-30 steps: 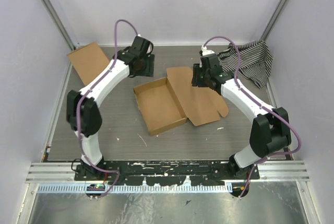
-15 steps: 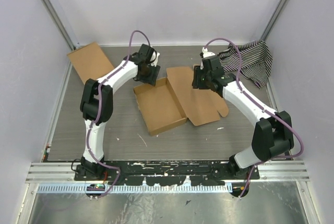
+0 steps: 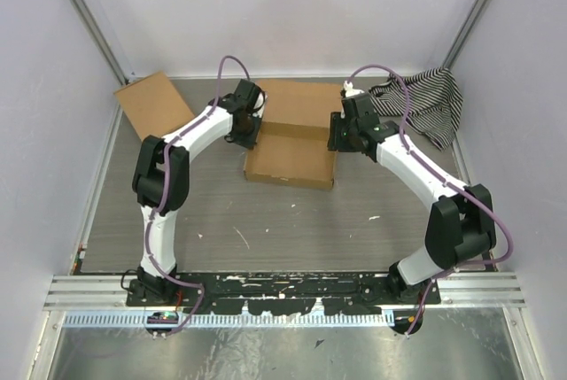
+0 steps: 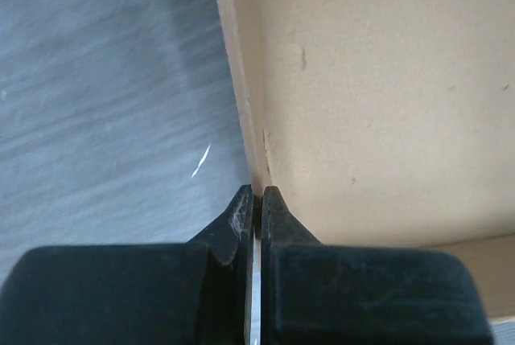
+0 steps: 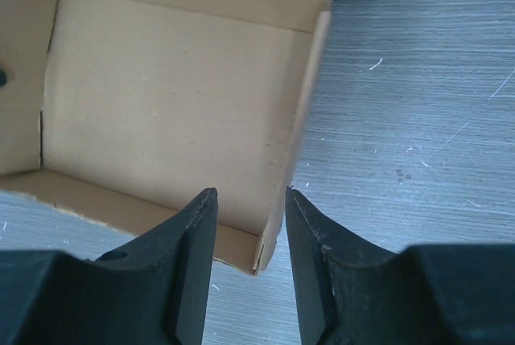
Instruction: Fold the paper box
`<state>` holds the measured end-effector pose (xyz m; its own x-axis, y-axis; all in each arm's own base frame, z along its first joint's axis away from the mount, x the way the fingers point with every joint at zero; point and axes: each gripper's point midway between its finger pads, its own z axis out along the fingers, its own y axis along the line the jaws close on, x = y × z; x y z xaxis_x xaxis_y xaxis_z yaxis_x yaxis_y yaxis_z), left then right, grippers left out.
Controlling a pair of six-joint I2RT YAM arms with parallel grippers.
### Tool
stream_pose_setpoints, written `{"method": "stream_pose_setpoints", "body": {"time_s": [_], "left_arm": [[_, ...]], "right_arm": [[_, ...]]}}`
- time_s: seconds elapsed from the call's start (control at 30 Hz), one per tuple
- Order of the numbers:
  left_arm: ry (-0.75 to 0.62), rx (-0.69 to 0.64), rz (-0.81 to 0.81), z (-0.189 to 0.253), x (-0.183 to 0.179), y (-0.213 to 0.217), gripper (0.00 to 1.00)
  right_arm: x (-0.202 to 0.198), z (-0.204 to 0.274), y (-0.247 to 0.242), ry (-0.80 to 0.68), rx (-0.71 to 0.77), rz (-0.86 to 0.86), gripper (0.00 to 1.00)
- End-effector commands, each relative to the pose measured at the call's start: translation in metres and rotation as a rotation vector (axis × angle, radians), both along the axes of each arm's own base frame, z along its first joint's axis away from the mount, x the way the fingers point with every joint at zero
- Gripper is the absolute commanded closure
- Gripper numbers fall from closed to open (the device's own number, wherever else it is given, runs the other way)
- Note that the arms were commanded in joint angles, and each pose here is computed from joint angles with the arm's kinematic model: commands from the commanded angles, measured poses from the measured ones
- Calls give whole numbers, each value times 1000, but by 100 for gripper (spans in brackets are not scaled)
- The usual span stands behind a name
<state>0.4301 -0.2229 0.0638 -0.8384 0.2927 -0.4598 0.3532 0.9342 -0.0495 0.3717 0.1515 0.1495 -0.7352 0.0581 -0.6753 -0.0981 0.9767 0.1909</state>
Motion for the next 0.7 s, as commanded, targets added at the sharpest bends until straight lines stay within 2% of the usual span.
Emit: {"method": "stream_pose_setpoints", "body": {"time_s": [0.0,0.1,0.23,0.37,0.4,0.47,0.53,0.6,0.67], "left_arm": [[86,37,127,2,-40,26,99],[153,-20,173,-3,-66,24,99],[158,-57,187,2,-87,16,97],[185,-82,234,12,-98,14,87],[194,-90,246,15,-101,13,86],[206,-110,268,21,-105,12,81],[199,-126,291,27,-108,13,76],[199,-112,312,32,-116,20,66],[173,-100,320,38,-117,27,56]], "right_arm": [[20,22,-4,-38,50,-86,55],[29,27,-6,-38,87,-116,55],[42,35,-9,-35,136,-127,55],[53,34,-23,10,209,-160,53],[55,32,-27,31,232,-174,51],[58,25,-35,72,270,-178,39],[60,14,-40,117,274,-166,35],[64,-2,-44,170,262,-154,29],[67,-13,-45,205,280,-136,28]]}}
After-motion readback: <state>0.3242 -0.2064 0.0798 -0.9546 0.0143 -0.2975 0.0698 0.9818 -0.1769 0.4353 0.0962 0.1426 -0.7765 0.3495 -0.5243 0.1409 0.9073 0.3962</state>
